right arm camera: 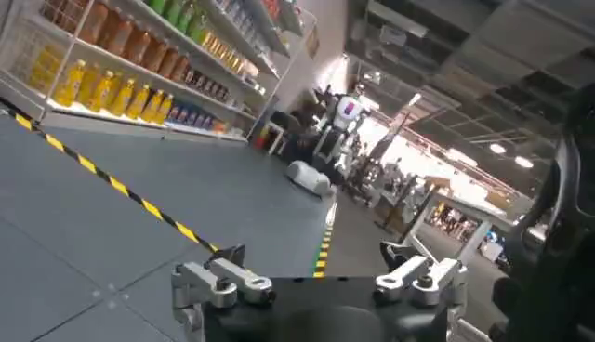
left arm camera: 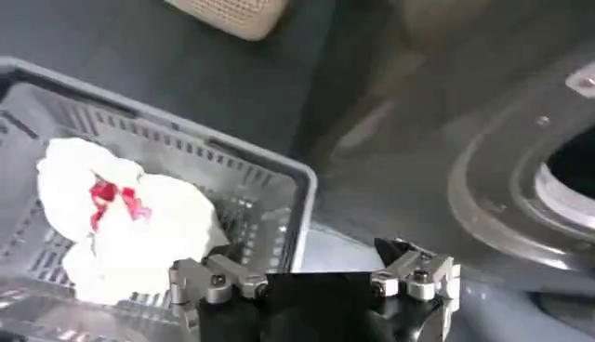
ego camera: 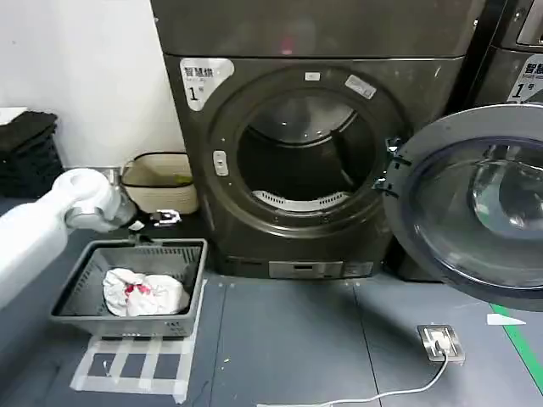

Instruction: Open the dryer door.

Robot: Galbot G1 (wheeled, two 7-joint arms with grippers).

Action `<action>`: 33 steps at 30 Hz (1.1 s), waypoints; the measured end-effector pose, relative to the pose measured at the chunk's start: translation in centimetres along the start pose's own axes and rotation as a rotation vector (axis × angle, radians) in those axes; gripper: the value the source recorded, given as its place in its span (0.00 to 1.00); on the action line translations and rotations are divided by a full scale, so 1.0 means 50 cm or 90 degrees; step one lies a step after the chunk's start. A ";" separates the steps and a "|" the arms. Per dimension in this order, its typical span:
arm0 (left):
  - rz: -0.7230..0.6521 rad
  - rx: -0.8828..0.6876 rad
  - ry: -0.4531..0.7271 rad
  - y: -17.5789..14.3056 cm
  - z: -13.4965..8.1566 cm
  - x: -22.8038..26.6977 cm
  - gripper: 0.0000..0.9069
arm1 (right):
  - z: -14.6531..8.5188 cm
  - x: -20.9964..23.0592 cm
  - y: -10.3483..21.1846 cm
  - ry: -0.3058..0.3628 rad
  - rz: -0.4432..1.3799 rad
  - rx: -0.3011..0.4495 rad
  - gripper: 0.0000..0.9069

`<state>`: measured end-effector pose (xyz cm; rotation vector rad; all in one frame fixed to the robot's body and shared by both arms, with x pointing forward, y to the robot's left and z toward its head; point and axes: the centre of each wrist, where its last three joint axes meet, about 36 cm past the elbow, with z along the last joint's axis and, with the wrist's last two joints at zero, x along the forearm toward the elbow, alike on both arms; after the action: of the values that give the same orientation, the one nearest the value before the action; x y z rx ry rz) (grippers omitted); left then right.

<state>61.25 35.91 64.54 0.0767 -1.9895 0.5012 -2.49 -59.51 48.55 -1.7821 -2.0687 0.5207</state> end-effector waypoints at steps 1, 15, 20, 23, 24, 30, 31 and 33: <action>-0.004 0.006 0.003 0.005 -0.002 0.001 1.00 | 0.000 0.000 0.000 0.000 0.000 0.000 1.00; -0.001 0.113 0.049 0.101 -0.024 0.056 1.00 | 0.001 -0.001 -0.005 -0.004 0.001 -0.003 1.00; -0.007 0.156 0.039 0.163 -0.031 0.076 1.00 | 0.005 -0.003 -0.007 -0.009 0.002 -0.004 1.00; -0.010 0.176 0.026 0.191 -0.038 0.090 1.00 | 0.007 -0.003 -0.007 -0.013 0.002 -0.007 1.00; -0.009 0.182 0.022 0.198 -0.041 0.095 1.00 | 0.007 -0.003 -0.007 -0.013 0.002 -0.008 1.00; -0.010 0.204 0.008 0.227 -0.049 0.109 1.00 | 0.008 -0.004 -0.008 -0.013 0.001 -0.013 1.00; -0.011 0.206 0.007 0.230 -0.049 0.109 1.00 | 0.008 -0.004 -0.007 -0.014 0.001 -0.014 1.00; -0.013 0.212 0.006 0.239 -0.049 0.110 1.00 | 0.009 -0.005 -0.007 -0.019 0.000 -0.019 1.00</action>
<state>57.55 48.61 66.52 0.2999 -1.8782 0.8133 -2.99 -59.81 48.34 -1.8011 -2.1064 0.5220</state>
